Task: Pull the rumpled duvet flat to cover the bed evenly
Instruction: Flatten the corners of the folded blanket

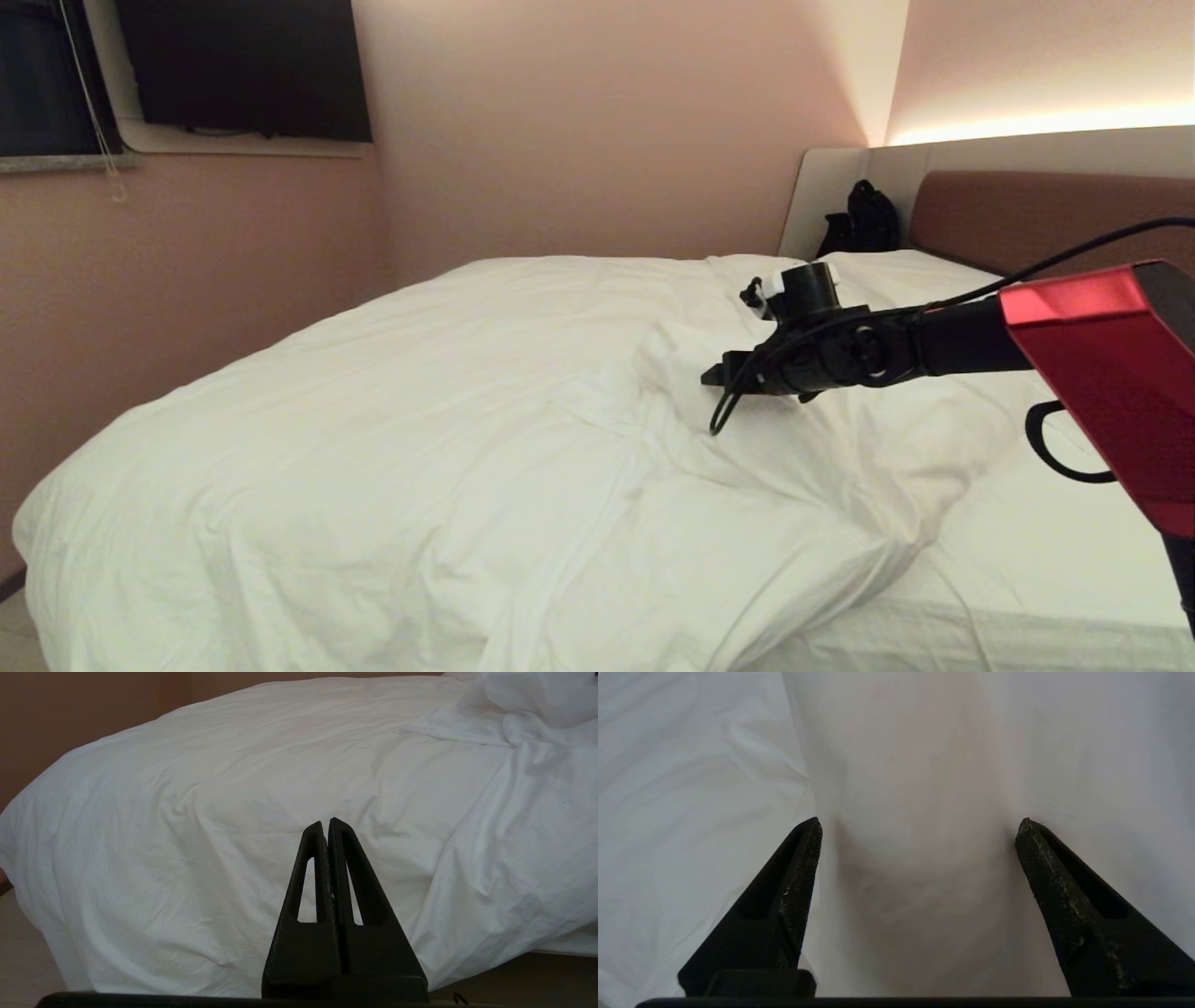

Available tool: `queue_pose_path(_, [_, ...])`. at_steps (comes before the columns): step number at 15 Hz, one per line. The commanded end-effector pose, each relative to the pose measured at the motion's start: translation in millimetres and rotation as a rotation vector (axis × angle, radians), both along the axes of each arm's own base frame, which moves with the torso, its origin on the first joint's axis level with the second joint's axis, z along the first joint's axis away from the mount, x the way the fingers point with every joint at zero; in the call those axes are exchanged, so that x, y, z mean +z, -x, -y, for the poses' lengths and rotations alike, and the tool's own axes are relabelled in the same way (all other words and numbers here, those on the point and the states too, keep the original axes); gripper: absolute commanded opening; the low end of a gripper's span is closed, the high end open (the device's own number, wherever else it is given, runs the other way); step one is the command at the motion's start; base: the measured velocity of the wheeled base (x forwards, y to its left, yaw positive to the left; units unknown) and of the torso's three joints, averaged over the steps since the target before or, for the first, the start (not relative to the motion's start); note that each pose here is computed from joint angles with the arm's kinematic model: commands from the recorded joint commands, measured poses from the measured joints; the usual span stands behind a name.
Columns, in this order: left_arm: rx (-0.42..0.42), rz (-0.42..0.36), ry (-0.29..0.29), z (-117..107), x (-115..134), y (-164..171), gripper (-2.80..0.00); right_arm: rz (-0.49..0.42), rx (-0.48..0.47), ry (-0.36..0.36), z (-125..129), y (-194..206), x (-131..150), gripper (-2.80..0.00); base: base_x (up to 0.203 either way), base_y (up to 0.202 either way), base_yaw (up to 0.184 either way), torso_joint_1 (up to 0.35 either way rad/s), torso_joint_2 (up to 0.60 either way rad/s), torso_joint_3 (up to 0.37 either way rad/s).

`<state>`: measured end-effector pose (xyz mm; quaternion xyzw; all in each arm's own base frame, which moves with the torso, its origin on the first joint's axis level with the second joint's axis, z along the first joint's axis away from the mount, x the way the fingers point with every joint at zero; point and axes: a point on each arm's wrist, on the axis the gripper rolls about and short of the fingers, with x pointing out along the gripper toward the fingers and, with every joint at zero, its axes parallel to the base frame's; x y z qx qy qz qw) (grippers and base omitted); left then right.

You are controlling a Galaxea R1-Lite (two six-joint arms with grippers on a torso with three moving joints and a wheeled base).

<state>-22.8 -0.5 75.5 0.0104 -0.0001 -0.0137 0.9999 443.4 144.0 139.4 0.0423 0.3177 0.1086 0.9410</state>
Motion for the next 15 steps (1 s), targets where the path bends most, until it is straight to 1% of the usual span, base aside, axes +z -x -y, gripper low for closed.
queue_pose_path(1, [0.0,0.0,-0.001,0,0,0,-2.8,-0.037,0.001,0.039,-5,-14,-29,0.0,0.0,0.0,0.0,0.0,0.0,0.0])
queue_pose_path(5, [0.0,0.0,-0.001,0,0,0,-2.8,-0.074,-0.045,0.164,-6,-31,-75,0.0,0.0,0.0,0.0,0.0,0.0,0.0])
queue_pose_path(8, [0.0,0.0,-0.001,0,0,0,-2.8,-0.103,-0.067,0.193,-1,-37,-95,0.0,0.0,0.0,0.0,0.0,0.0,0.0])
queue_pose_path(11, [0.0,0.0,-0.001,0,0,0,-2.8,-0.125,-0.08,0.219,5,-39,-101,0.0,0.0,0.0,0.0,0.0,0.0,0.0])
queue_pose_path(13, [0.0,0.0,-0.001,0,0,0,-2.8,-0.125,-0.089,0.217,9,-40,-101,0.0,0.0,0.0,0.0,0.0,0.0,0.0])
queue_pose_path(14, [0.0,0.0,-0.001,0,0,0,-2.8,-0.117,-0.091,0.214,10,-40,-95,-1.67,0.0,0.0,0.0,0.0,0.0,0.0])
queue_pose_path(15, [0.0,0.0,-0.001,0,0,0,-2.8,-0.116,-0.095,0.212,11,-39,-94,-2.8,0.0,0.0,0.0,0.0,0.0,0.0])
